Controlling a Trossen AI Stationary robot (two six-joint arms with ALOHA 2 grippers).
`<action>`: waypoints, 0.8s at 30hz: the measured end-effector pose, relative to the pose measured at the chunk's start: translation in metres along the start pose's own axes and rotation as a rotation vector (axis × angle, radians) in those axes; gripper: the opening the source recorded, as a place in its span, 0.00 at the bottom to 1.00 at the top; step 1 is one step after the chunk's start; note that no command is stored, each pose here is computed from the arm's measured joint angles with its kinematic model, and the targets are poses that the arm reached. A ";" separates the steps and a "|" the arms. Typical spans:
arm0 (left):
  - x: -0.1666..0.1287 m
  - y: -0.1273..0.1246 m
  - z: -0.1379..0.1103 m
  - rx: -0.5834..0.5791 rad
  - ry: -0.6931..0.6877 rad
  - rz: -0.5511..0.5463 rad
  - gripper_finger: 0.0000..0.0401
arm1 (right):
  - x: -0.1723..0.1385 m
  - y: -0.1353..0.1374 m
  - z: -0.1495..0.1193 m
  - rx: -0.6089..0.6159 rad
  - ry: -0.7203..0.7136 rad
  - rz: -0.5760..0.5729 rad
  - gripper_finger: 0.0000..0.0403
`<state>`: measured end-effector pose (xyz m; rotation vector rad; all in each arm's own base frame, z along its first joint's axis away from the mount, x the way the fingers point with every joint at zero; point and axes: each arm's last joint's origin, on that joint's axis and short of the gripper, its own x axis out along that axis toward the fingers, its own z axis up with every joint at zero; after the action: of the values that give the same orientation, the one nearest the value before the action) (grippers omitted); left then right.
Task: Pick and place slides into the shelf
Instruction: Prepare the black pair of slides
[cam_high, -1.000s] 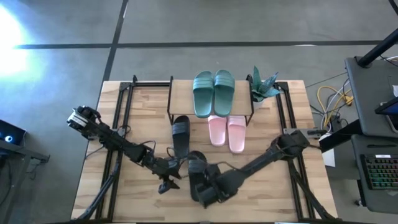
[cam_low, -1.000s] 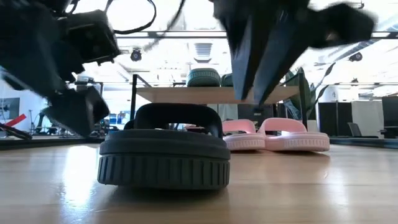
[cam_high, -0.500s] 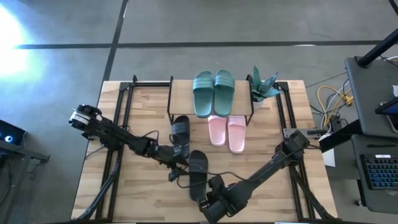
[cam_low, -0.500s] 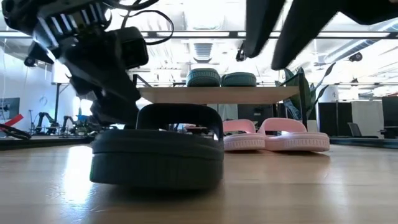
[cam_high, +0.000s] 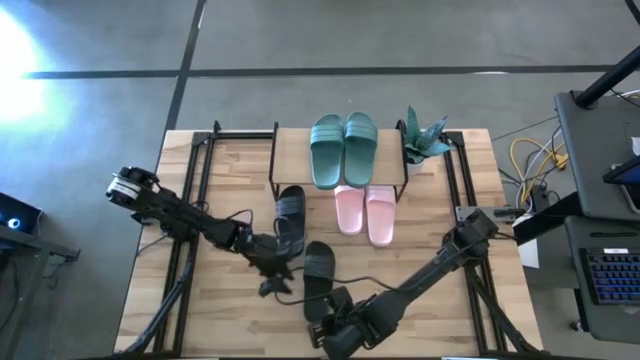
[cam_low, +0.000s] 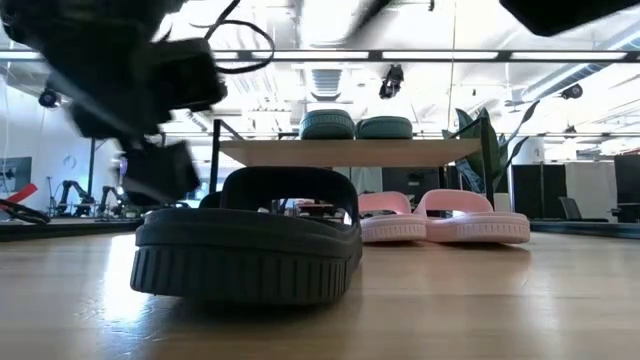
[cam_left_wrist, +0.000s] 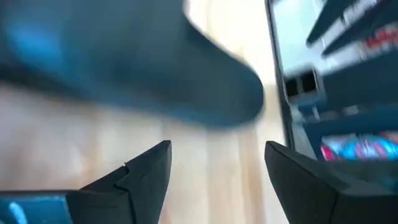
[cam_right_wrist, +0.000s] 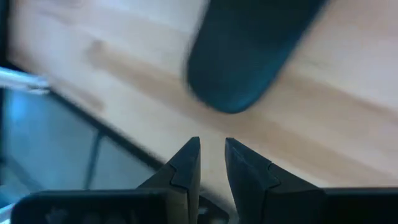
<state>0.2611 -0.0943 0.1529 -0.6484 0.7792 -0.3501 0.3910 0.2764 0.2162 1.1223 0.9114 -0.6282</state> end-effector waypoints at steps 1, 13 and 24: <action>-0.001 -0.003 -0.004 0.003 0.034 -0.010 0.61 | 0.001 0.002 -0.001 -0.001 0.006 0.028 0.17; -0.022 -0.051 -0.078 0.107 0.345 -0.004 0.54 | 0.022 -0.009 -0.007 0.000 -0.009 0.076 0.09; -0.026 -0.064 -0.093 0.017 0.346 0.007 0.03 | 0.040 -0.011 -0.012 0.024 0.024 0.225 0.02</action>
<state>0.1709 -0.1671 0.1595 -0.5756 1.1067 -0.4693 0.3990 0.2851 0.1746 1.2357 0.7859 -0.4429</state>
